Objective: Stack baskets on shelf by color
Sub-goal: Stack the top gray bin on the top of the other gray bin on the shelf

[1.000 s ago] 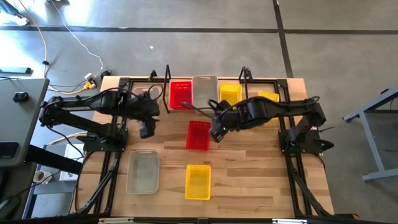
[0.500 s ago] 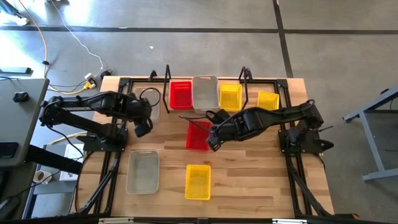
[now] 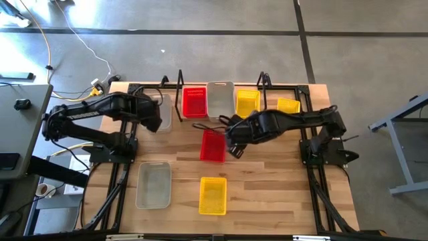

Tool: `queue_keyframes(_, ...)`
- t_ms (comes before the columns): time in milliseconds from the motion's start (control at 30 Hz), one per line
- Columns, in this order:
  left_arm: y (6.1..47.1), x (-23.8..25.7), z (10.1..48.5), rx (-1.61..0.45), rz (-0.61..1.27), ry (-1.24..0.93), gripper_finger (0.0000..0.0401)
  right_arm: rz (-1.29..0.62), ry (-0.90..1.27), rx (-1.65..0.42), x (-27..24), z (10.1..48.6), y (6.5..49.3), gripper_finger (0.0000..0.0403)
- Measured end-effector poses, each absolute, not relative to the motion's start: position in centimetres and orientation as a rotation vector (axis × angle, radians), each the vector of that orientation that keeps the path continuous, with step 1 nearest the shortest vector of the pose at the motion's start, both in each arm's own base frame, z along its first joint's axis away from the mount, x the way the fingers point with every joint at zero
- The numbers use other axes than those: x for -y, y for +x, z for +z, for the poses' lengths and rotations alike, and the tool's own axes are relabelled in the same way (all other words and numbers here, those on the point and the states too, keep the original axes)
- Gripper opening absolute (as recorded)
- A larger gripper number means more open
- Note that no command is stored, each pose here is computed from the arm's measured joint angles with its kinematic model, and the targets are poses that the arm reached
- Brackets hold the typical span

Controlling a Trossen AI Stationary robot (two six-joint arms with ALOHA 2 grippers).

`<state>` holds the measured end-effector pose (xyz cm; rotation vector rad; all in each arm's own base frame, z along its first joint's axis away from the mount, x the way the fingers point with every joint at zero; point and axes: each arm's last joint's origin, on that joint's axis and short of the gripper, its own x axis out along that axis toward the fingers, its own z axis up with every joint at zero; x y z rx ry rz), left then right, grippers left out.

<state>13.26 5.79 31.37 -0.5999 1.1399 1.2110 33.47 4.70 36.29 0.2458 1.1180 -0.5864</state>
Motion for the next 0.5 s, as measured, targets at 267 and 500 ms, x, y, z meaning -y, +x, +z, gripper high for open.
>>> queue_keyframes(267,12.4,-7.4,31.4,-1.065,1.384,-0.726,0.0104,-0.622,0.07,-1.222,-1.7,37.1,31.8,0.0165)
queue_keyframes(500,11.9,-8.6,28.7,-1.094,1.441,-0.827,0.0104,-0.628,0.017,-1.185,0.5,38.8,30.3,0.0165)
